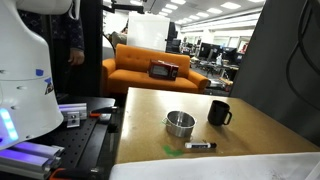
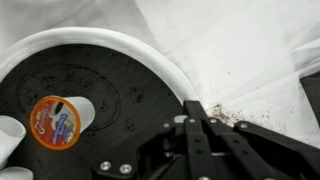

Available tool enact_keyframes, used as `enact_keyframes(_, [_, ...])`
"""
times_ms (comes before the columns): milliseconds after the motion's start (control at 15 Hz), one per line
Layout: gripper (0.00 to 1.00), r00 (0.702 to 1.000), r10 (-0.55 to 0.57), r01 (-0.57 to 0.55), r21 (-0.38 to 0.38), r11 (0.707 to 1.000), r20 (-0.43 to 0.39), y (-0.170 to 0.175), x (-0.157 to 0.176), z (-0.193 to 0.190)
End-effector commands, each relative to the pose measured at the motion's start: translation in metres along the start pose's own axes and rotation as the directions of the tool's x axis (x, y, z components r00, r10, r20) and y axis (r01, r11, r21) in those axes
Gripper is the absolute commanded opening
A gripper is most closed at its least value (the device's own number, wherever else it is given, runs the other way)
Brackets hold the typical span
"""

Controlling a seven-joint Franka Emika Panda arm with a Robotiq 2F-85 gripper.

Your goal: Turn the circular rack anti clockwise

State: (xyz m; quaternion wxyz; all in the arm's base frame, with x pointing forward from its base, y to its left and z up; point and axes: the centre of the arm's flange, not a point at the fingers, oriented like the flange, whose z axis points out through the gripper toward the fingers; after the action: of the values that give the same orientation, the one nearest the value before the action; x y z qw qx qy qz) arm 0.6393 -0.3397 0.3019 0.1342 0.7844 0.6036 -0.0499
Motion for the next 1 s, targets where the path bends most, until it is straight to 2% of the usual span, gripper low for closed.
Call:
enact_keyframes(0, [0.0,0.999,-0.036,0.037,-0.037,0.999,0.007,0.018,-0.011,0.001])
enact_keyframes(200, [0.0,0.997,-0.018,0.019,0.011,1.0,-0.069,0.023,-0.018,-0.008])
enact_keyframes(467, [0.0,0.985,0.054,-0.035,0.119,0.992,-0.161,0.017,-0.027,-0.029])
enact_keyframes(733, [0.0,0.968,0.176,-0.14,0.195,0.971,-0.182,0.008,-0.039,-0.059])
enact_keyframes(933, [0.0,0.942,0.275,-0.235,0.202,0.951,-0.195,-0.001,-0.041,-0.092])
